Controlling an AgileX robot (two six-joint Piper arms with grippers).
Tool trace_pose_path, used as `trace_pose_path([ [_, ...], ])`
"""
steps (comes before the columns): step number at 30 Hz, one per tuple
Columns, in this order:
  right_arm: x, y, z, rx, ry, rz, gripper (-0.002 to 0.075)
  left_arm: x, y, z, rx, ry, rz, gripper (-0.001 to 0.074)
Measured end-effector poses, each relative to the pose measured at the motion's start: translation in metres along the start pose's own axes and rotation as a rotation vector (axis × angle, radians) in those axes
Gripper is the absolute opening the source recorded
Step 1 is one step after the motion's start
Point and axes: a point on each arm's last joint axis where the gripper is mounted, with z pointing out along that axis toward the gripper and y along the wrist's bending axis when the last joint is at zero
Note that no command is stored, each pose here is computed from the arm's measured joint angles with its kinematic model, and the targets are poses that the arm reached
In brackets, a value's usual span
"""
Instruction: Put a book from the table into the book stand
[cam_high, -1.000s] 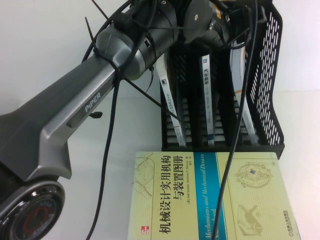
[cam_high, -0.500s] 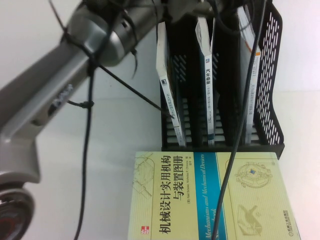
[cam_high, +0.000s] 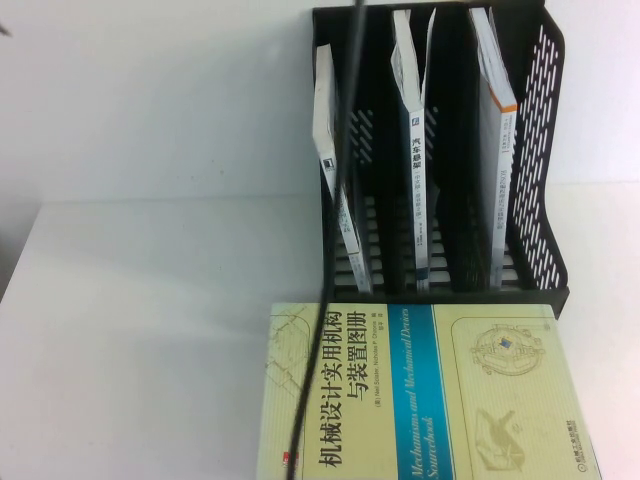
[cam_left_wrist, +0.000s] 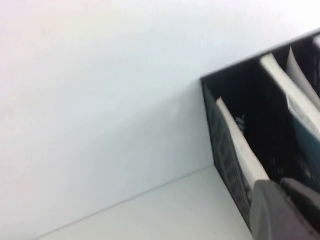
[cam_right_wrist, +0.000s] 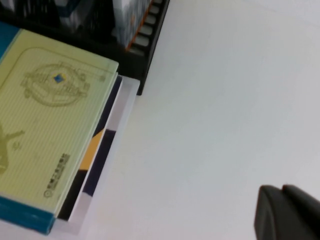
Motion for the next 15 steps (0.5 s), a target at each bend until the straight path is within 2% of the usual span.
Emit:
trace_pose_path([
  [2, 0.021, 0.003, -0.004, -0.016, -0.041, 0.013, -0.0003, 0.002, 0.005, -0.016, 0.025, 0.007, 0.013, 0.0001],
  [9, 0.078, 0.024, -0.001, -0.162, -0.206, 0.152, -0.0003, 0.023, 0.002, -0.06, 0.274, -0.079, -0.009, 0.0001],
  [15, 0.101, 0.041, 0.012, -0.319, -0.334, 0.3, -0.0003, 0.087, -0.005, -0.044, 0.334, -0.004, -0.014, 0.0001],
])
